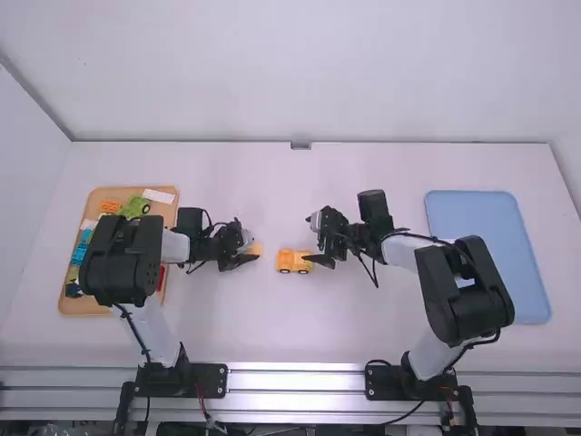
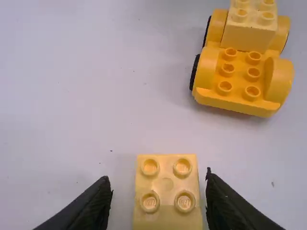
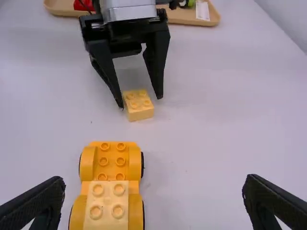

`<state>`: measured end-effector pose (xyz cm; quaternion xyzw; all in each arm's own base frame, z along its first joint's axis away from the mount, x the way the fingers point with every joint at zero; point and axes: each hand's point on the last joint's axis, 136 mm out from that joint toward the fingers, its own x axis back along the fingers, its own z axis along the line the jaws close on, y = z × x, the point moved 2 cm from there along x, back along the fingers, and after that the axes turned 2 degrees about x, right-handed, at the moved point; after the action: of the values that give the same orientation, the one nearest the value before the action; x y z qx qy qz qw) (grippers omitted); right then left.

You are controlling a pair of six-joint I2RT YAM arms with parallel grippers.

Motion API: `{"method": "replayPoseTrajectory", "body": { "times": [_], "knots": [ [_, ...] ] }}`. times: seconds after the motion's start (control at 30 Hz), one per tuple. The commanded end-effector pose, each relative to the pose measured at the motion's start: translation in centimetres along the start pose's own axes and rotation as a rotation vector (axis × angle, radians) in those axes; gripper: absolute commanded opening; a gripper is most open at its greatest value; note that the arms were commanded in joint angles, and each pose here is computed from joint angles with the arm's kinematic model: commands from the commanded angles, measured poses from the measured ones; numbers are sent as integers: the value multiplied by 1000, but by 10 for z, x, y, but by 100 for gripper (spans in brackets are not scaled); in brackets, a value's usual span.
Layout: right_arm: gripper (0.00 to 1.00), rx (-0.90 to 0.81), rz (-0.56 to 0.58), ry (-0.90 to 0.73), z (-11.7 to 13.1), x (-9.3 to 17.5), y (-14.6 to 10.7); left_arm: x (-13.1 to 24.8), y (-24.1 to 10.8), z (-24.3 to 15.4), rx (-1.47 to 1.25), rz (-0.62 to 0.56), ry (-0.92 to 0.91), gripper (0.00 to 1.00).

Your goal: Assemble lego blocks to make yellow taxi

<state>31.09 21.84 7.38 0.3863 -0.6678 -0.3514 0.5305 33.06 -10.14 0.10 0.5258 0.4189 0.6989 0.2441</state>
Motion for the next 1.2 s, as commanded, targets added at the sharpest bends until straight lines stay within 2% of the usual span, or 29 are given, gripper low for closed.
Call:
{"method": "replayPoseTrajectory", "body": {
  "times": [0.0,0.43,0.57,0.7,0.73,0.87,0.97,1.0,1.03,1.17],
  "knots": [
    [98,-24,1,5,2,0,-5,-2,-4,-16,3,-22,-31,46],
    [99,-15,-3,19,6,-4,-2,-8,-11,-11,61,-29,-18,44],
    [98,-22,-2,12,4,-2,-3,-10,-8,-15,37,-73,-48,43],
    [99,-25,-1,11,3,-1,-4,-10,-8,-13,24,-64,-36,31],
    [98,-25,-1,11,3,-1,-4,-8,-7,-13,28,-66,-37,24],
    [98,-28,0,16,5,-2,-4,-4,-2,-13,33,-62,-38,20],
    [98,-33,2,12,4,-1,-5,1,7,-12,22,-62,-33,25],
    [99,-34,2,11,3,0,-5,3,8,-11,21,-50,-26,31],
    [99,-33,2,10,3,0,-5,4,7,-10,18,-24,-13,45],
    [99,-27,1,14,4,-1,-4,4,-1,-10,33,32,-1,49]
  ]
}}
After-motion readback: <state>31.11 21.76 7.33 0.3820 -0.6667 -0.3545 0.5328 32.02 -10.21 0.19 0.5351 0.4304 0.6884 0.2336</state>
